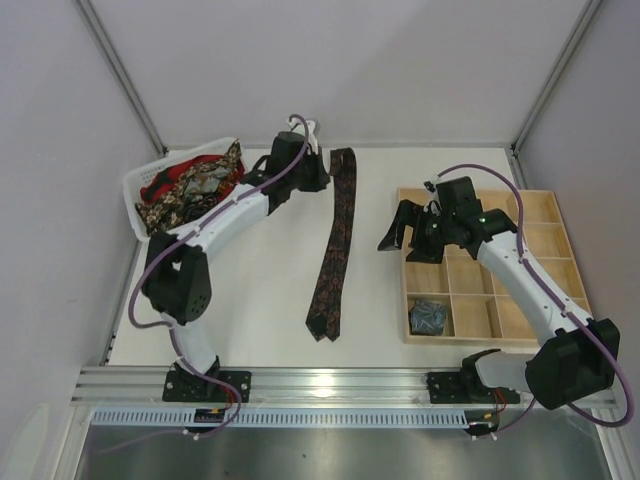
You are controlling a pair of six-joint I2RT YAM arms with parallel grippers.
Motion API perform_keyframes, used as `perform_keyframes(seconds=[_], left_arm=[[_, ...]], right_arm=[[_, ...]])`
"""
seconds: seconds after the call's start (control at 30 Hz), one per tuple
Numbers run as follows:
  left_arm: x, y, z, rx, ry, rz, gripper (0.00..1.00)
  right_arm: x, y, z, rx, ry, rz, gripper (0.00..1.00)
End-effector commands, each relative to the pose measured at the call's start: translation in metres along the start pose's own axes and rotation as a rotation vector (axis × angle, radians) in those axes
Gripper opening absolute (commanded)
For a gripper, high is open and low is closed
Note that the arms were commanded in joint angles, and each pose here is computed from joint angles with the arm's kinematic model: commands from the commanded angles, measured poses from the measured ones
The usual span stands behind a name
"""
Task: Roll the ties
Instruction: Move the tie to the center of the board, then flatten the tie
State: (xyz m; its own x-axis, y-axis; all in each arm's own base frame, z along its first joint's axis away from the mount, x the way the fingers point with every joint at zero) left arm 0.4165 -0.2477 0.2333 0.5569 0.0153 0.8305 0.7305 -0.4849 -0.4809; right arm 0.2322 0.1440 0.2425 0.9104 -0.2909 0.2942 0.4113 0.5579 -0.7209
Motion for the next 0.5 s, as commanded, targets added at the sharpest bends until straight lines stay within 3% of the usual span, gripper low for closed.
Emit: perform_keyframes(seconds=[0.0, 0.1, 0.17, 0.37, 0.47], left_arm=[[-0.058, -0.029, -0.032, 0.057, -0.037, 0.195, 0.00], [-0.108, -0.037, -0.051, 0.050, -0.056, 0.371, 0.00], [-0.141, -0.040, -0.066, 0.050, -0.033, 0.452, 0.07], [-0.201, -0.029, -0.071, 0.155, -0.033, 0.585, 0.00], [-0.210, -0.024, -0.066, 0.182, -0.027, 0.606, 0.00]], right_arm=[[-0.002, -0.005, -0.003, -0.003, -0.041, -0.027, 0.91], [-0.008, -0.011, -0.003, 0.015, -0.040, -0.039, 0.91], [-0.013, -0.016, -0.005, 0.021, -0.040, -0.052, 0.91], [-0.027, -0.026, -0.010, 0.033, -0.019, -0.071, 0.91], [-0.032, -0.032, -0.011, 0.027, -0.024, -0.074, 0.91]])
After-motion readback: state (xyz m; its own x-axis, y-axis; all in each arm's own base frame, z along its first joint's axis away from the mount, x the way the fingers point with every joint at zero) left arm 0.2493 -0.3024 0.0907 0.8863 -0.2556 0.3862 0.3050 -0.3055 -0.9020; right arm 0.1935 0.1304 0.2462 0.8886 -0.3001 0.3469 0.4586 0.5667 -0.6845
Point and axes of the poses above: each gripper's point midway between its finger pads, its own y axis out along the fingers, its own z axis along the line the jaws close on, x = y × z, the point moved 7 cm from there along -y, back along the fingers, and after that the axes turned 5 degrees about y, right-handed, at the moved point
